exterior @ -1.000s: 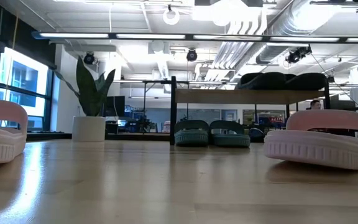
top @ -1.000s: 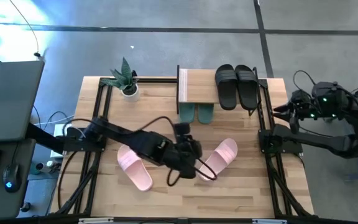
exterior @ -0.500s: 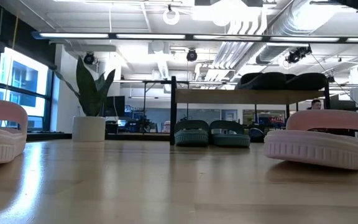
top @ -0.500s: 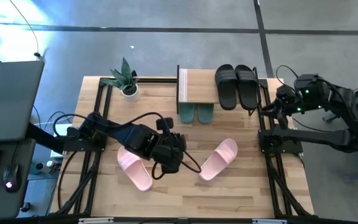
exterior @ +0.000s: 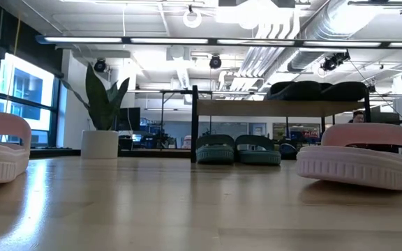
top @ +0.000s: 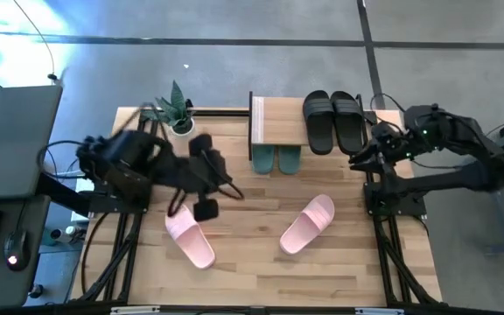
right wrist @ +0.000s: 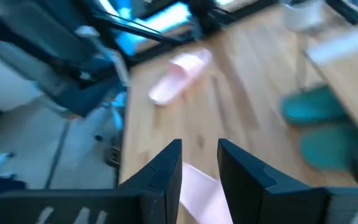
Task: Pick and place slides into the shelf
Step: Move the right pink slipper under the shelf
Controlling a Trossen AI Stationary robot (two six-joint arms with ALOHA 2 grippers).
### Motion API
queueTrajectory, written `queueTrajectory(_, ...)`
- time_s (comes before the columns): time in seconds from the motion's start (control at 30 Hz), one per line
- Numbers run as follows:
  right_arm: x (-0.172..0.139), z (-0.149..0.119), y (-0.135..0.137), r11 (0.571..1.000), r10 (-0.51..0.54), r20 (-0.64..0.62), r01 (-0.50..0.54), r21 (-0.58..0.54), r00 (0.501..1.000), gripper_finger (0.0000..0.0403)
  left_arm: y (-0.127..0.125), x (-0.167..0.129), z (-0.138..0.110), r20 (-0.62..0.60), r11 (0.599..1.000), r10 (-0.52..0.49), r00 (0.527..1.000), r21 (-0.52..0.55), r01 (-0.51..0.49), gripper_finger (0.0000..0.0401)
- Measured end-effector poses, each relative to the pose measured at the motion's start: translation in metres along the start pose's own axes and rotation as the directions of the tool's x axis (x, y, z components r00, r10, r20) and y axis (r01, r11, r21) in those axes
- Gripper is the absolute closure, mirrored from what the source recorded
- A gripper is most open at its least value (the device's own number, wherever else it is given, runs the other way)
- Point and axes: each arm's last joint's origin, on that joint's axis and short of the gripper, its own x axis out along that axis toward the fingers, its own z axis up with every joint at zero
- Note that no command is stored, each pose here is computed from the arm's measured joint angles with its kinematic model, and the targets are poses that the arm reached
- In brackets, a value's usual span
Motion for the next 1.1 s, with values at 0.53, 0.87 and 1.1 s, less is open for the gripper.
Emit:
queueTrajectory(0.53,0.084,-0.011,0.044,0.98,-0.199,-0.205,0.201,-0.009,0.958,0.0309,0.103,0.032,0.018,0.073,0.864,-0.504,0.861,0.066,0.5,0.04)
queueTrajectory(0.87,0.157,-0.063,0.065,0.815,-0.52,-0.484,0.578,-0.036,0.704,0.0309,0.094,0.071,-0.046,-0.058,0.81,-0.585,0.809,0.017,0.587,0.0401)
queueTrajectory(1.1,0.196,-0.094,0.071,0.705,-0.598,-0.622,0.701,-0.109,0.505,0.0309,0.093,0.04,-0.105,0.164,0.864,-0.481,0.861,-0.081,0.498,0.0401)
